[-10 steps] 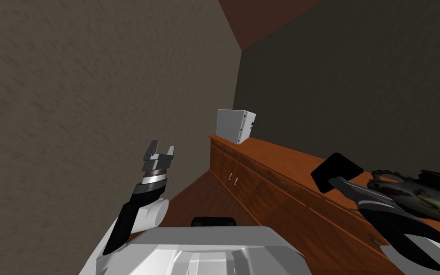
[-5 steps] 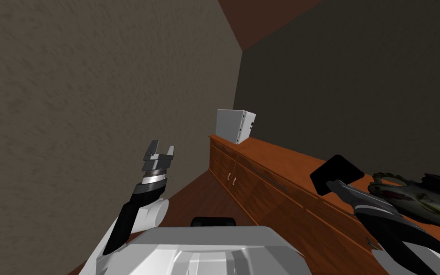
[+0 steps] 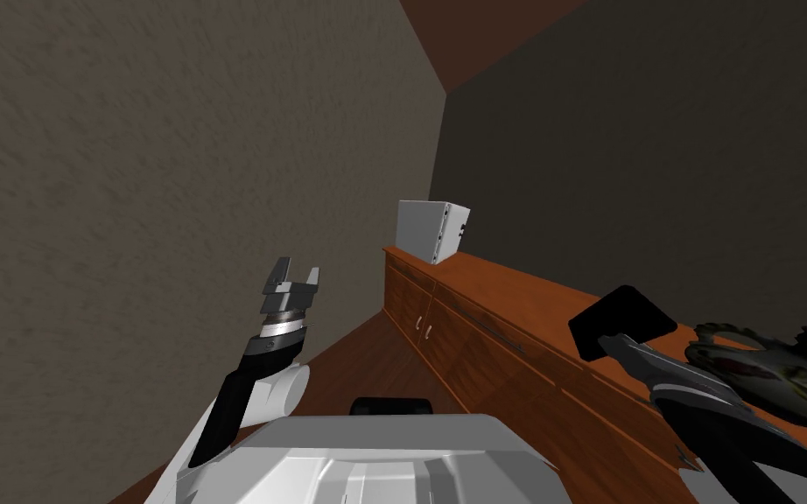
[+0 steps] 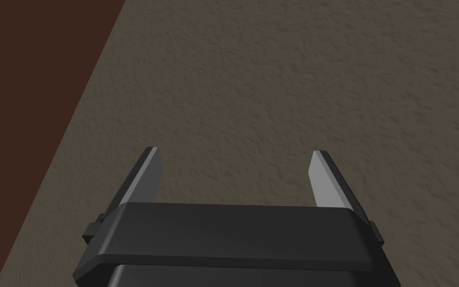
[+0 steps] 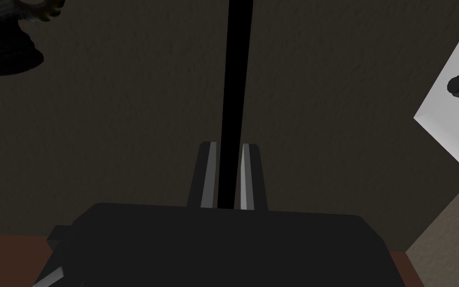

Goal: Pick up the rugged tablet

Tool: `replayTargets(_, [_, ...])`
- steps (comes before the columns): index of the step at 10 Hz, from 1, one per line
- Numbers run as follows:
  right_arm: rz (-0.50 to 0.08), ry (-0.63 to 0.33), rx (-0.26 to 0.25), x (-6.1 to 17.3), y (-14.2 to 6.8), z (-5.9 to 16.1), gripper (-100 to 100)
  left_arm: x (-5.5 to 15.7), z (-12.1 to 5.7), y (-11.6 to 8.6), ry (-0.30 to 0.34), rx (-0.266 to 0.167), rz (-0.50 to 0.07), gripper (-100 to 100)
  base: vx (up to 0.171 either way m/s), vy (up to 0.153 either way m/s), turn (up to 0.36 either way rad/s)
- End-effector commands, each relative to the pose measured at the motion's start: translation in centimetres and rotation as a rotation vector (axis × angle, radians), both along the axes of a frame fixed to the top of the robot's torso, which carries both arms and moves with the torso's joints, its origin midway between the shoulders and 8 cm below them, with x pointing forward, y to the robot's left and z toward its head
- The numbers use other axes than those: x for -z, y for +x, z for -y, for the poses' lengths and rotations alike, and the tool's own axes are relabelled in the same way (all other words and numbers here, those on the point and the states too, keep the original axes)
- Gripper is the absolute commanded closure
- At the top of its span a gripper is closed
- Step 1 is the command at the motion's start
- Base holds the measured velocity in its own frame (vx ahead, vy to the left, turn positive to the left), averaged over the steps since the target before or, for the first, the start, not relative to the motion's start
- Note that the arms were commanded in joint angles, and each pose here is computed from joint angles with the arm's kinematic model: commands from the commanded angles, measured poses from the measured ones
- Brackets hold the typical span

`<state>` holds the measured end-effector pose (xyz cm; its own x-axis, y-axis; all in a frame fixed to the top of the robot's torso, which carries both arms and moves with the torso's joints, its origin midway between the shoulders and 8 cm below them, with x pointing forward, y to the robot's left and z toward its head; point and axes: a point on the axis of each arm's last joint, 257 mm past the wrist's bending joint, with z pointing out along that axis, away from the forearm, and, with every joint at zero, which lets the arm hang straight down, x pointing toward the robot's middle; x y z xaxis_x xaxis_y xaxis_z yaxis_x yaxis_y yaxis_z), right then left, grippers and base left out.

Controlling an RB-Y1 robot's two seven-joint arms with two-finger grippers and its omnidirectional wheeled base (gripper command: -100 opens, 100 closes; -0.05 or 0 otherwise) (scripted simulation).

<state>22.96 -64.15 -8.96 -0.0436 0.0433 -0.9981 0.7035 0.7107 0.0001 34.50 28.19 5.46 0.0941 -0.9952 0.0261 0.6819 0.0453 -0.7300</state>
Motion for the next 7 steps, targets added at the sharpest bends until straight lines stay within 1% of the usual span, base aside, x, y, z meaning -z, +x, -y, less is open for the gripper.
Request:
replayTargets(1, [-0.004, 0.002, 0.022, -0.1, -0.6, -0.8, 100, 0.0, 0.0, 0.0, 0.0, 0.0, 0.0, 0, -0.024, -0.091, 0.051])
replayTargets(2, [0.014, -0.007, -0.003, -1.1, 0.1, -1.9, 100, 0.0, 0.0, 0.0, 0.0, 0.0, 0.0, 0, -0.014, -0.047, -0.021])
replayTargets(3, [0.02, -0.01, -0.01, -1.4, 0.3, -2.2, 100, 0.0, 0.0, 0.0, 0.0, 0.0, 0.0, 0, 0.0, -0.011, -0.002])
replayTargets(4, [-0.019, -0.001, 0.046, -0.4, -1.7, -2.2, 100, 0.0, 0.0, 0.0, 0.0, 0.0, 0.0, 0, -0.011, -0.077, 0.118])
replayTargets(5, [0.001, -0.001, 0.037, -1.2, -1.4, -3.1, 100, 0.0, 0.0, 0.0, 0.0, 0.0, 0.0, 0, -0.02, -0.097, 0.06])
replayTargets(6, [0.018, -0.009, 0.015, -2.1, -0.8, -4.0, 100, 0.0, 0.0, 0.0, 0.0, 0.0, 0.0, 0, -0.013, -0.048, -0.011])
replayTargets(7, [-0.024, 0.004, 0.073, -0.9, -2.9, -3.8, 100, 0.0, 0.0, 0.0, 0.0, 0.0, 0.0, 0, -0.036, -0.081, 0.108])
